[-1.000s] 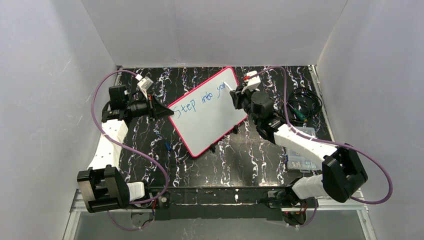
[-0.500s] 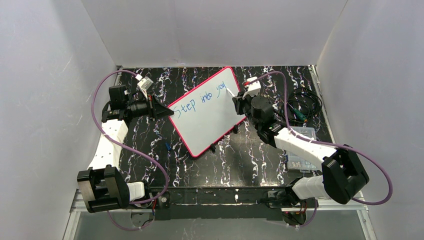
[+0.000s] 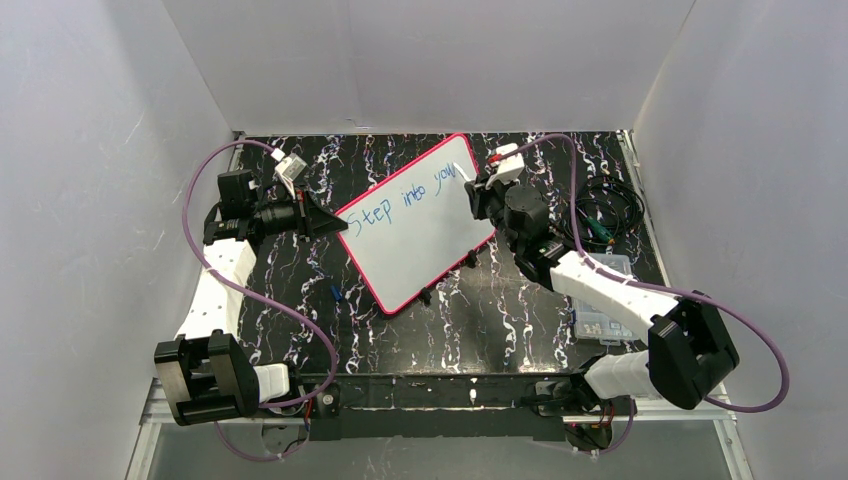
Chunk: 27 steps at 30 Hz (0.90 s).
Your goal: Write a sentence on the whiteboard
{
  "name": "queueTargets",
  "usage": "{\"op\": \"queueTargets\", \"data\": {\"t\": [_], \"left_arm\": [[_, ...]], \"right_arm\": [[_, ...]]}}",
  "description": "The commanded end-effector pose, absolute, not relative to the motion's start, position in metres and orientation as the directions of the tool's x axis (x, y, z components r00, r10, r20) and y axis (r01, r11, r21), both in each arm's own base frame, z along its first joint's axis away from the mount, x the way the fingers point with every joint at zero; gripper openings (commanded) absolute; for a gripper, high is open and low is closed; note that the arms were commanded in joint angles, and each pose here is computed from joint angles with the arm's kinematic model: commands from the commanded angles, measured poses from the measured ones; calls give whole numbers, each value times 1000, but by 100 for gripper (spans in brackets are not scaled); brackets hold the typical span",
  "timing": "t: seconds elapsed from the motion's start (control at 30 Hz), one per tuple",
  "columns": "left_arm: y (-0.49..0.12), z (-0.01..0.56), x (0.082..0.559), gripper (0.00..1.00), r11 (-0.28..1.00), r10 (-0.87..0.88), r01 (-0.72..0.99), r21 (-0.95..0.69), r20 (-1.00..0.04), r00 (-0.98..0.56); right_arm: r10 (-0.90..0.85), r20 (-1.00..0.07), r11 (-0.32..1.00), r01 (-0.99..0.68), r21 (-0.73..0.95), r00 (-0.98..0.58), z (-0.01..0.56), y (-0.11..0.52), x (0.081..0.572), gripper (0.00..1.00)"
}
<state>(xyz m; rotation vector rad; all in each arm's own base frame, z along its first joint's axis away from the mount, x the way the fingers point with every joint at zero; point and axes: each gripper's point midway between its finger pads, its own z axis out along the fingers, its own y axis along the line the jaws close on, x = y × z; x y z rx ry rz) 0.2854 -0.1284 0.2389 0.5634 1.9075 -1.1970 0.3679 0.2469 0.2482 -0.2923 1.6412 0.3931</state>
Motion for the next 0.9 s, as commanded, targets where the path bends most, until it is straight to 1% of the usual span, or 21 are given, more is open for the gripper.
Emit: {"op": "queueTargets", "data": {"t": [0.0, 0.4, 0.7, 0.87], "left_arm": [[-140, 252, 269, 0, 380, -18, 765, -520, -831, -555], [-140, 253, 269, 0, 379, -18, 767, -518, -833, -554], [-140, 253, 268, 0, 378, -17, 768, -517, -834, -552], [-140, 253, 269, 0, 379, -18, 767, -517, -833, -552]], "right_arm": [[94, -996, 907, -413, 84, 3, 296, 249, 376, 1], [42, -998, 910, -410, 59, -49, 271, 253, 383, 1], [35, -992, 911, -405, 82, -123, 241, 246, 370, 1], [35, -990, 912, -400, 88, -138, 233, 243, 367, 1]]}}
